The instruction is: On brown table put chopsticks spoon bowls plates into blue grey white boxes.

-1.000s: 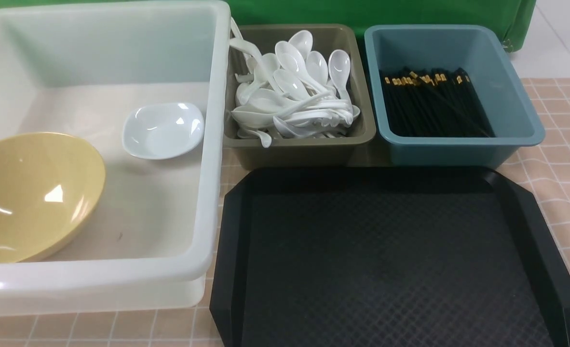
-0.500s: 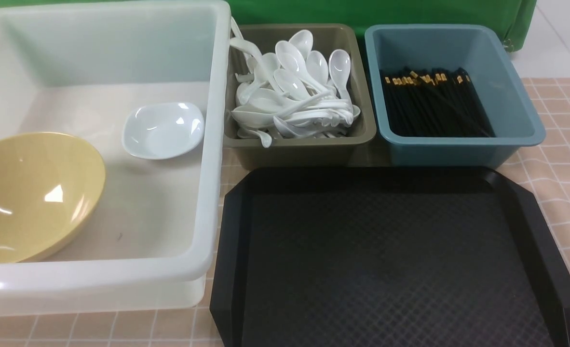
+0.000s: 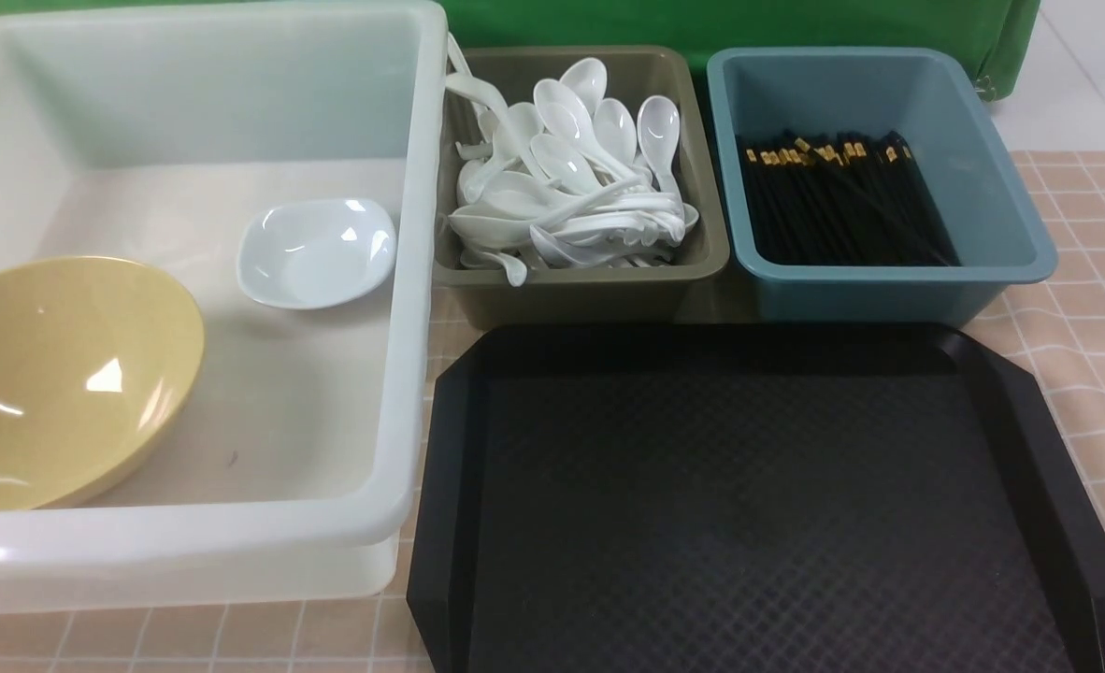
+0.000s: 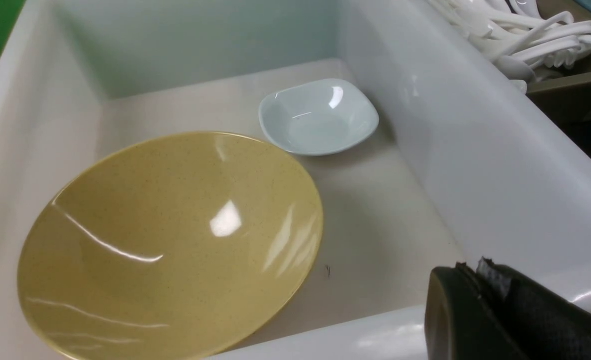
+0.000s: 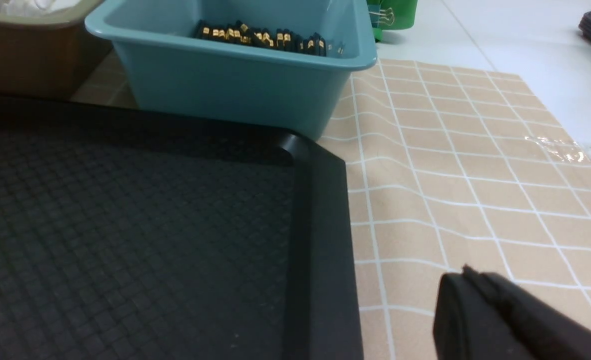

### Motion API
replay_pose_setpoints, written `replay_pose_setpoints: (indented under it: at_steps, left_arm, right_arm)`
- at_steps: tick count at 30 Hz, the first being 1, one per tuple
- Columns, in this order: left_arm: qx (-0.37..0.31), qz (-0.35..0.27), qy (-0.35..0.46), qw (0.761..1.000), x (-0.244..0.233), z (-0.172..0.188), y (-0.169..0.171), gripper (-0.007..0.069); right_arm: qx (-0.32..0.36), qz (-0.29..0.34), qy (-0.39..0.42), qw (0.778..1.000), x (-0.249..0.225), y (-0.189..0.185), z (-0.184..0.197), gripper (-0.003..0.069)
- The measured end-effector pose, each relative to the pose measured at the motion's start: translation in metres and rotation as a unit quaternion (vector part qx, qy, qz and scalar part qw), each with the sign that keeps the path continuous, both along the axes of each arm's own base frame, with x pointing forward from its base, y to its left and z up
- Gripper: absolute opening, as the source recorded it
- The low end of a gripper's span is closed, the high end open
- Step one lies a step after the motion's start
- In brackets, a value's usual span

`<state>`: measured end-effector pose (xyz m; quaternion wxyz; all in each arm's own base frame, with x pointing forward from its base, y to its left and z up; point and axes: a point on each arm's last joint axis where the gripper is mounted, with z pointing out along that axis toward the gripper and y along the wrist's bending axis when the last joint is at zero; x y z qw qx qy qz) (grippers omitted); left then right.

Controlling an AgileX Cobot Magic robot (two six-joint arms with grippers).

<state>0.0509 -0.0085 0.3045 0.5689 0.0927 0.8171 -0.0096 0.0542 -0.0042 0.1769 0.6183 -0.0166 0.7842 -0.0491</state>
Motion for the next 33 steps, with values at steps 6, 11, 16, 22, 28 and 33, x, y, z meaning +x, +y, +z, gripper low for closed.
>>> replay_pose_setpoints:
  at_steps: [6, 11, 16, 22, 28, 33]
  left_arm:
    - [0.0, 0.0, 0.0, 1.0, 0.0, 0.0, 0.0, 0.0002]
    - [-0.001, 0.001, -0.004, 1.0, 0.001, -0.006, 0.0, 0.0002]
    - [-0.016, 0.034, -0.113, 0.993, 0.008, -0.037, 0.004, 0.0002]
    - [-0.033, 0.094, -0.182, 0.978, 0.008, -0.09, 0.011, 0.0002]
    - [-0.04, 0.096, -0.103, 0.989, 0.005, -0.12, 0.011, 0.0002]
    - [-0.032, 0.081, -0.062, 0.994, 0.003, -0.127, 0.009, 0.0002]
  right_arm:
    - [0.0, 0.0, 0.0, 1.0, 0.0, 0.0, 0.0, 0.0039]
    - [0.0, 0.0, 0.0, 1.0, 0.0, 0.0, 0.0, 0.0038]
    - [0.0, 0.0, 0.0, 1.0, 0.0, 0.0, 0.0, 0.0042]
    - [0.0, 0.0, 0.0, 1.0, 0.0, 0.0, 0.0, 0.0045]
    - [0.0, 0.0, 0.001, 1.0, 0.0, 0.0, 0.0, 0.0048]
    - [0.0, 0.0, 0.001, 1.0, 0.0, 0.0, 0.0, 0.0048]
